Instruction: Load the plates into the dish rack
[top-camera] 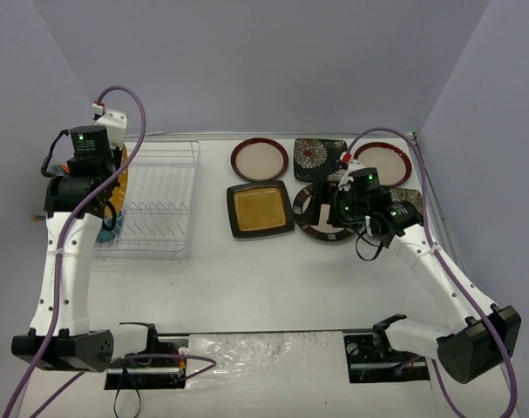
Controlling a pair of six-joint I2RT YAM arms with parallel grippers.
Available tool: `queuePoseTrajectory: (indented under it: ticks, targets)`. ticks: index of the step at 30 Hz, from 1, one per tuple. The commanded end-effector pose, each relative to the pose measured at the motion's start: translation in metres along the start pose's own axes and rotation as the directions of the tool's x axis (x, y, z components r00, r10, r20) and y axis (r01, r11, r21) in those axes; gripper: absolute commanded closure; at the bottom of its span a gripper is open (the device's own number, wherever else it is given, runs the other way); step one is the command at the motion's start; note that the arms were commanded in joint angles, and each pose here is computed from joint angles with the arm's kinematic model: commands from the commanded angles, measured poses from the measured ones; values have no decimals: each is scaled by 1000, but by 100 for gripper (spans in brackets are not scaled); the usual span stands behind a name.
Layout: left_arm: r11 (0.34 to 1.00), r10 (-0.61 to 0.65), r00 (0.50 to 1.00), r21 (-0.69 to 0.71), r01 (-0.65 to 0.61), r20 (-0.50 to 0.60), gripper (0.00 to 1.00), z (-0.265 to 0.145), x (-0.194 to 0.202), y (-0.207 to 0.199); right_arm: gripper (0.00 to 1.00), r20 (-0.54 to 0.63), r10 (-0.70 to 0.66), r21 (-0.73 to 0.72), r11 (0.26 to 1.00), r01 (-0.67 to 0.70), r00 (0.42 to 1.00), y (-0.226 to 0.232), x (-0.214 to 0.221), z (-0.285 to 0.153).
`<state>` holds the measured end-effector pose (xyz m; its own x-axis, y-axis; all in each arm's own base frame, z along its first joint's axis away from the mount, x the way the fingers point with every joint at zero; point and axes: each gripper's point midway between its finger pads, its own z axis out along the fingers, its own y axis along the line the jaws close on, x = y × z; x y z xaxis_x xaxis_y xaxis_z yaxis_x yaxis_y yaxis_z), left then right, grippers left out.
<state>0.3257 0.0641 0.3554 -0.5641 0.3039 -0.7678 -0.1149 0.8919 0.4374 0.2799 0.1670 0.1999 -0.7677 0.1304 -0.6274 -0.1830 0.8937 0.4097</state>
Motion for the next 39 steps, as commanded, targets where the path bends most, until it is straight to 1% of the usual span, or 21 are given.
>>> queuePoseTrajectory:
  ticks: [1, 3, 9, 17, 22, 26, 31, 35, 39]
  targets:
    - [998, 55, 977, -45, -47, 205, 100, 21, -52, 35, 0, 29, -41, -84, 996, 43, 999, 14, -12, 7]
    - [998, 55, 983, -41, -48, 175, 100, 40, -44, 41, 0, 19, -51, -82, 995, 53, 999, 12, -10, 11]
    - [998, 54, 989, -48, -48, 135, 100, 77, -27, 48, 0, -4, -52, -85, 995, 51, 999, 10, -5, 21]
    - [999, 36, 996, -42, -32, 86, 100, 102, 0, 48, 0, -7, -54, -93, 994, 53, 999, 9, -3, 24]
    - [999, 28, 997, -46, -25, 73, 100, 106, 10, 44, 0, -10, -54, -91, 994, 53, 998, 7, -1, 26]
    - [998, 12, 990, -69, -3, 140, 100, 90, -6, 52, 0, -16, -53, -100, 994, 51, 998, 8, 0, 26]
    - [994, 19, 985, -109, 0, 170, 100, 75, -19, 65, 0, -17, -55, -110, 993, 53, 998, 10, 0, 25]
    - [992, 37, 985, -128, -15, 170, 100, 69, -22, 71, 0, -17, -56, -117, 992, 53, 998, 11, 1, 25]
    - [991, 45, 990, -128, -28, 135, 100, 74, -10, 68, 0, -15, -58, -122, 991, 56, 998, 11, 1, 24]
